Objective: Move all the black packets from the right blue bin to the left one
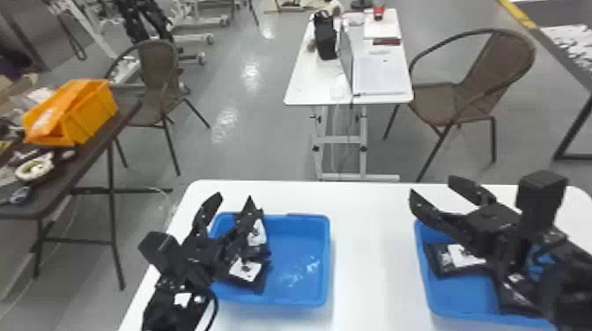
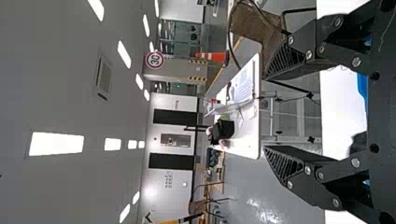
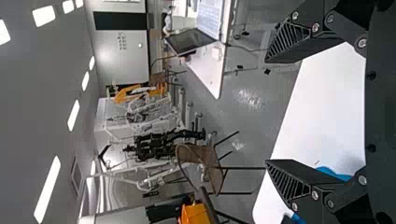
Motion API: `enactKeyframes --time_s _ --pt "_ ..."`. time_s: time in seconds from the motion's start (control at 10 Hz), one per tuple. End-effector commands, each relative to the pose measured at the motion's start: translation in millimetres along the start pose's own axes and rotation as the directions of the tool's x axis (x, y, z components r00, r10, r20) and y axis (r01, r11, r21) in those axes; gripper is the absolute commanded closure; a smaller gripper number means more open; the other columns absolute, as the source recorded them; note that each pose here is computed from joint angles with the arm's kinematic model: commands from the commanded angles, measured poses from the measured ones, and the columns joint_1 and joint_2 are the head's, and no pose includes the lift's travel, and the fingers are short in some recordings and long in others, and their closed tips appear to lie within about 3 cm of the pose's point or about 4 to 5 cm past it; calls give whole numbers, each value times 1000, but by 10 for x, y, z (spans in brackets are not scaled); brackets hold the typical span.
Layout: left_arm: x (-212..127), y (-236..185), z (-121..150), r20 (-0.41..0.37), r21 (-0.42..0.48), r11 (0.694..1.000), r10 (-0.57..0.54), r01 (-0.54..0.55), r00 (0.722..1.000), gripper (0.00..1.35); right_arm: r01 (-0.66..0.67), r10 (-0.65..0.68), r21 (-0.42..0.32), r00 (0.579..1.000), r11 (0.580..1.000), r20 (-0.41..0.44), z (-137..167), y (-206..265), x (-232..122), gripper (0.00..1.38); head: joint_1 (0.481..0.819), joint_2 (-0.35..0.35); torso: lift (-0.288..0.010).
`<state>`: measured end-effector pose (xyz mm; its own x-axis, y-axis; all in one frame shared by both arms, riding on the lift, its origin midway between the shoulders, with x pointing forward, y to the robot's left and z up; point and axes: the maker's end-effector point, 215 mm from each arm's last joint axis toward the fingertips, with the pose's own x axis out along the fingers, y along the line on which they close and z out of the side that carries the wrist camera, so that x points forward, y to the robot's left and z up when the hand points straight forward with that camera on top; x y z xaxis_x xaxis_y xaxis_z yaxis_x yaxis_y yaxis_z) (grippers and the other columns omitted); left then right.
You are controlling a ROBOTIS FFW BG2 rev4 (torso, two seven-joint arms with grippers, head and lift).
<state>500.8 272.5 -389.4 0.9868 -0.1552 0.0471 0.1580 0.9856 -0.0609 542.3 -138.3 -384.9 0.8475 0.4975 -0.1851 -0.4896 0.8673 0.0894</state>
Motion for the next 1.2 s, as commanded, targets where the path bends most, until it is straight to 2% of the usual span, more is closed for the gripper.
enactKeyframes --time_s 0.0,0.2,0.6,0.9,1.1 --pt "19 -52 53 19 -19 1000 -5 5 1000 105 81 -80 10 995 997 -62 -293 -308 -246 294 695 151 0" --pt "21 -49 88 31 -29 1000 -2 3 1000 105 187 -181 26 973 982 -144 -739 -649 -613 294 695 89 0" --pt "10 -48 84 34 -52 999 1 0 999 111 356 -319 56 889 933 -327 -1584 -1197 -1264 291 695 -10 0" --pt "-11 -36 75 34 -55 998 5 -3 999 113 416 -354 75 845 906 -400 -1972 -1375 -1490 294 695 -60 0" --pt "-26 -30 64 32 -53 999 6 -4 999 113 430 -361 78 832 900 -421 -2031 -1483 -1439 294 695 -75 0"
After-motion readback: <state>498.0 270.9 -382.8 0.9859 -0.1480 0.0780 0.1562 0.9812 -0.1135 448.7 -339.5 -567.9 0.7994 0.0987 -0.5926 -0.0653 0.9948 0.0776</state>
